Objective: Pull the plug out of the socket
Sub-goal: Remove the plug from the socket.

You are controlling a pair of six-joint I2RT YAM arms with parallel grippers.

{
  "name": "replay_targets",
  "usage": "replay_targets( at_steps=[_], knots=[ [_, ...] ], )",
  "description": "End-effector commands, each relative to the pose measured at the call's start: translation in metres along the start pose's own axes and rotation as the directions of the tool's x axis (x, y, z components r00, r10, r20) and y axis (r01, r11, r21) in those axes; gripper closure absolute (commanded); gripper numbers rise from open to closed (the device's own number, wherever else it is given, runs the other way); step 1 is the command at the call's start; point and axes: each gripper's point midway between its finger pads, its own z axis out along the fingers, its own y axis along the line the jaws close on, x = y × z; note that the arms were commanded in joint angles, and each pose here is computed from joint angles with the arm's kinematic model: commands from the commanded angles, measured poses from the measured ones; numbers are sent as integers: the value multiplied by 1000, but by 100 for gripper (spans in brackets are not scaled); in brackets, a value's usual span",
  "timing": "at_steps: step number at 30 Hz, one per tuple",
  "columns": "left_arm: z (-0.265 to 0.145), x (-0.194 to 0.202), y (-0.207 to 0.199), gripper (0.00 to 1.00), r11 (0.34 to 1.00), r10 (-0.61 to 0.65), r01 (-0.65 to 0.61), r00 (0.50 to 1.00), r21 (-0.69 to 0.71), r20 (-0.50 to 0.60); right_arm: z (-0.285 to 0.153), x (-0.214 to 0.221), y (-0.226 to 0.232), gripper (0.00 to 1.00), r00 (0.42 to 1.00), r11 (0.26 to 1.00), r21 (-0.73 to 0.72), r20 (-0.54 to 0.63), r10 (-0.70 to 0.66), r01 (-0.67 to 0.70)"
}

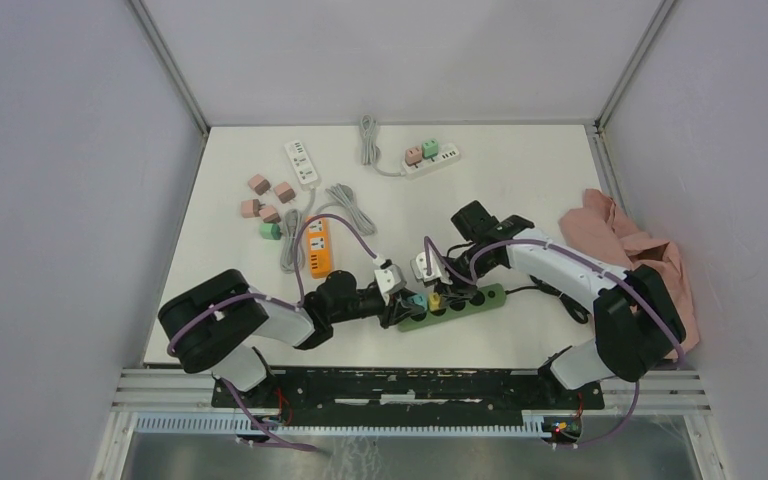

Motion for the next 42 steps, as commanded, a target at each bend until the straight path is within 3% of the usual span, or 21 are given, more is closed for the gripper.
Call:
replay_targets(
  at_steps=[1,5,9,10,13,17,20,22,24,28,30,32,34,36,38,42],
  knots=[
    [-8,23,18,97,998,23,-28,996,-62,-90,-6,-26,50,100,987,978,-178,137,-84,108],
    [-1,23,15,97,999,14,-17,996,-37,-92,9,-63,22,100,969,979,-132,174,174,-152],
    [-3,27,15,97,999,9,-13,995,-42,-102,-1,-43,-12,100,973,975,4,66,222,-223],
    [-4,29,16,97,999,11,-15,994,-45,-107,-9,-30,-18,100,976,975,43,36,215,-216],
    [-6,37,17,97,999,0,-7,991,-45,-135,-22,2,-11,100,997,997,81,-72,23,-17],
    [0,37,20,97,999,-7,2,990,-35,-139,-13,-19,38,100,981,983,-76,116,-157,166],
    [4,37,19,97,1000,-10,6,990,-23,-143,-7,-45,42,100,977,987,-136,207,-50,80],
    [5,39,19,97,1000,-15,12,989,-23,-144,-5,-59,21,100,971,990,-108,214,109,-87],
    [5,40,20,97,1000,-21,17,989,-27,-145,-5,-61,-7,100,959,978,-19,196,207,-207],
    [1,46,21,97,999,-24,18,986,-37,-163,-22,-26,-34,100,973,963,148,84,215,-226],
    [0,48,21,97,999,-19,12,985,-42,-171,-33,-4,-27,100,986,975,152,11,164,-164],
    [0,50,22,97,999,-15,8,984,-43,-176,-30,8,1,100,999,999,42,-21,-34,34],
    [1,50,22,97,999,-12,5,984,-38,-179,-23,-1,38,100,978,978,-77,95,-187,194],
    [4,49,22,97,1000,-11,6,984,-29,-178,-13,-17,59,100,954,958,-127,191,-230,257],
    [7,47,21,97,1000,-10,7,985,-17,-173,-1,-34,59,100,962,966,-147,202,-183,214],
    [7,48,19,97,1000,-23,20,985,-16,-173,2,-69,16,100,976,991,-95,183,114,-98]
  ],
)
